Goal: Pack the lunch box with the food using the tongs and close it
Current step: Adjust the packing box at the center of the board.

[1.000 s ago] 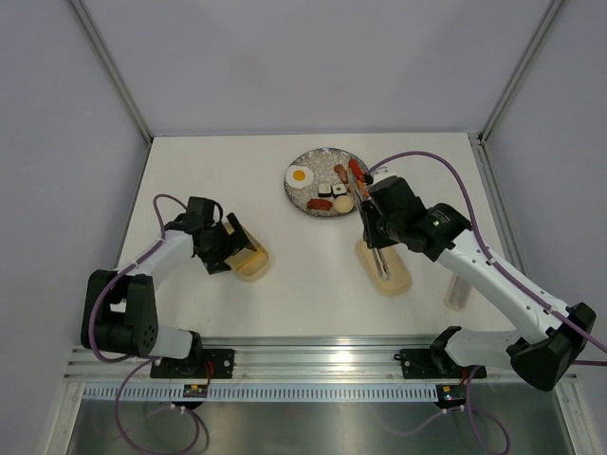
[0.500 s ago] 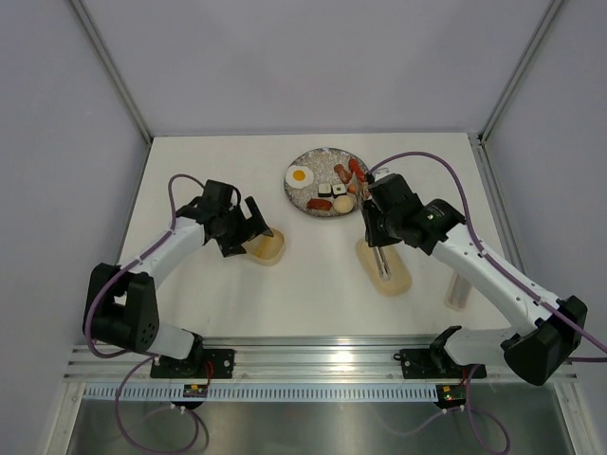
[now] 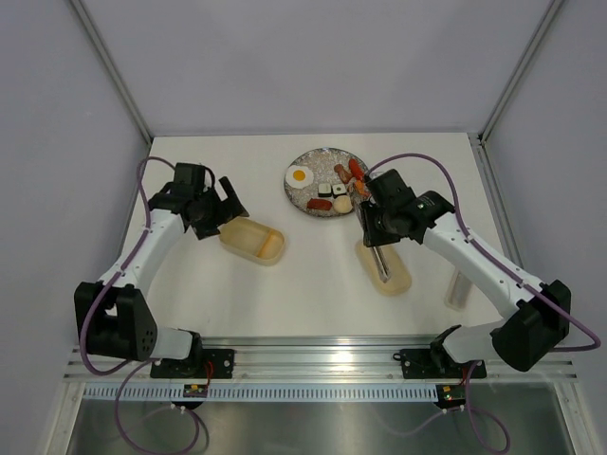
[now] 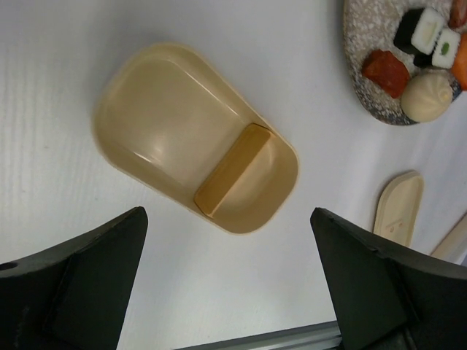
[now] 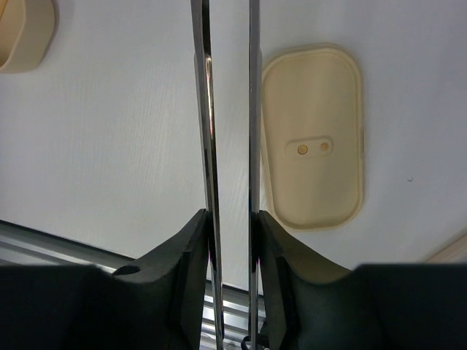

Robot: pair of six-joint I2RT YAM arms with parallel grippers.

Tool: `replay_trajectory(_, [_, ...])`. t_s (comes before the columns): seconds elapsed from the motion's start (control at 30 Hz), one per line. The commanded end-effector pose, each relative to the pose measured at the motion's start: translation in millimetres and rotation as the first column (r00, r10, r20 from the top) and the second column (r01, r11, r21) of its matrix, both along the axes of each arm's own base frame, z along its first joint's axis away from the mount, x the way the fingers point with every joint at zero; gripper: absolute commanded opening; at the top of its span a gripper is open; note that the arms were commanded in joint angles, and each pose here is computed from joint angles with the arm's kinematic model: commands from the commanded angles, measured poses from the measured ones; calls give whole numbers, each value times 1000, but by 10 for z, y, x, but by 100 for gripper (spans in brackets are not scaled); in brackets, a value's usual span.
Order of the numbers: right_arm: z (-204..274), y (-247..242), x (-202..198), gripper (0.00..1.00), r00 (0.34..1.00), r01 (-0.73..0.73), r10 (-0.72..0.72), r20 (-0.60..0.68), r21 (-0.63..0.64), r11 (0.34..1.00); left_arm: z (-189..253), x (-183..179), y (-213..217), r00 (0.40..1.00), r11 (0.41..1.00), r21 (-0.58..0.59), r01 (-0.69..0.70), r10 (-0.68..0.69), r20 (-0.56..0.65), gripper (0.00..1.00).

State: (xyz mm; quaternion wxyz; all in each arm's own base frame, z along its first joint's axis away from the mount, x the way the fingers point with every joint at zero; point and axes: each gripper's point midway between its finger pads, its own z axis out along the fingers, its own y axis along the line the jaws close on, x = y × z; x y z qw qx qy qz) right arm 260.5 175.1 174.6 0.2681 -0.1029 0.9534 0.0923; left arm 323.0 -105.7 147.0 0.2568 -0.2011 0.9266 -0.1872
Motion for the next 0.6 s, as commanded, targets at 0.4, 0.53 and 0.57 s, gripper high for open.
replay_trajectory(0.4, [224,200,105,41,996,-81,82,-36,33,996,-248,394,452,990,991,-33,-127,125,-61,99])
replay_trajectory(0.53, [386,193,211,41,998,-56,55,22,34,998,-345,381,443,991,993,-32,-114,111,-70,99])
replay_trajectory(0.57, [414,188,228,41,998,-53,52,33,33,998,-356,382,443,992,993,-31,-112,110,-68,99])
